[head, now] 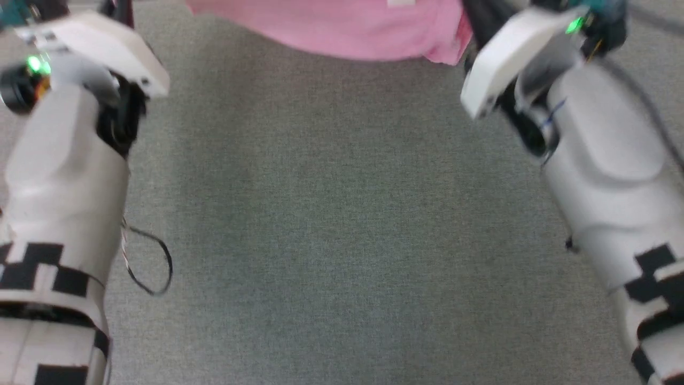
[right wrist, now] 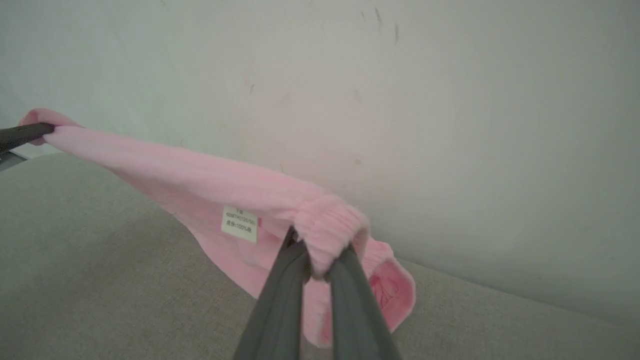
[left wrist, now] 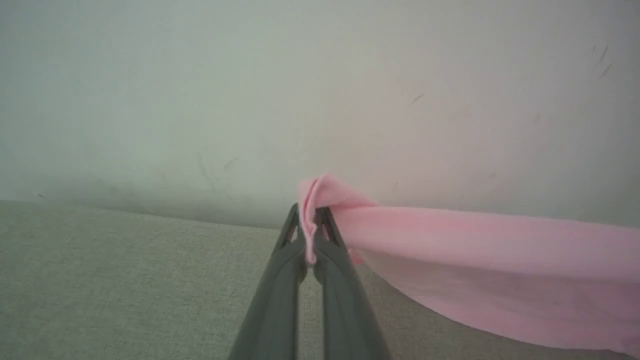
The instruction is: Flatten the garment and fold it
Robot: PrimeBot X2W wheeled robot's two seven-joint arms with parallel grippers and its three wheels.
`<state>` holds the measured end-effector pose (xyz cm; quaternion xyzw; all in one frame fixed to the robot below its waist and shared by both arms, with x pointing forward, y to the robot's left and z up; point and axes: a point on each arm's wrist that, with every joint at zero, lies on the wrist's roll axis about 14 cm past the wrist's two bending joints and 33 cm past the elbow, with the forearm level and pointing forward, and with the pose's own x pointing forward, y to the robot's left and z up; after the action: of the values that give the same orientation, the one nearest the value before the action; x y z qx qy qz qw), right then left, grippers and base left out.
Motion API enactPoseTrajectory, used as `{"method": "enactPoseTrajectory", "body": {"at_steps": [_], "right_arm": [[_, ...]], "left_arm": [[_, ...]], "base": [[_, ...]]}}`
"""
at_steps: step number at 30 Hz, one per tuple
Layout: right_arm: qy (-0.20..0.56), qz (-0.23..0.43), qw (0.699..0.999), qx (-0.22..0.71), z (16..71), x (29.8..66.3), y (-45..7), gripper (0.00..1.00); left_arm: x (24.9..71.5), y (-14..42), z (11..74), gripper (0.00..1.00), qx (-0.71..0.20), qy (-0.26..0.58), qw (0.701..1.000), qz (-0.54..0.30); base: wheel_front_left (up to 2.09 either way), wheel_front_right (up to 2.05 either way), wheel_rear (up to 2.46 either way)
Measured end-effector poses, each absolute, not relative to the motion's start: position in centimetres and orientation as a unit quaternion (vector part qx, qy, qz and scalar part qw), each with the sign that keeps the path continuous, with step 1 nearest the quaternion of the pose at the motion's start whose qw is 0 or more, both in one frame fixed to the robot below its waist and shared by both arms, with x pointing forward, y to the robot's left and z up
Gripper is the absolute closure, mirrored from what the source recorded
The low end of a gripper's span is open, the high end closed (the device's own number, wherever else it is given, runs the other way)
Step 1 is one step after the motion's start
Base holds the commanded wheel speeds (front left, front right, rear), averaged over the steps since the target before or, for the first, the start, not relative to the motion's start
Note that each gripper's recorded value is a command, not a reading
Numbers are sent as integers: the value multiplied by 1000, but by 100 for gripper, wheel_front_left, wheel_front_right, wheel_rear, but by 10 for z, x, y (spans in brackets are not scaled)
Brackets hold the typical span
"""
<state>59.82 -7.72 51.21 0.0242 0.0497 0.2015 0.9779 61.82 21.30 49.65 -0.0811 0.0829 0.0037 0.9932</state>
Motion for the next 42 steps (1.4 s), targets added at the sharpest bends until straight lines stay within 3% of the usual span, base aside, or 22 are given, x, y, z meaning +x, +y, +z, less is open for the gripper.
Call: {"method": "enactPoseTrajectory", "body": {"at_steps": [8, 24, 35, 42], "right_arm": [[105, 246, 963, 34, 457, 511, -63, 100], [90, 282, 954, 41, 480, 360, -63, 100], [147, 257, 954, 54, 469, 286, -65, 100], [179, 243, 951, 73, 461, 268, -61, 100]], "left_arm": [[539, 234, 439, 100, -116, 137, 983, 38], [379, 248, 452, 100, -97, 121, 986, 65], [274, 247, 466, 100, -115, 188, 969, 116], [258, 251, 476, 100, -117, 197, 965, 129]], "base": [[0, 0, 0], [0, 0, 0], [0, 0, 0], [0, 0, 0]]}}
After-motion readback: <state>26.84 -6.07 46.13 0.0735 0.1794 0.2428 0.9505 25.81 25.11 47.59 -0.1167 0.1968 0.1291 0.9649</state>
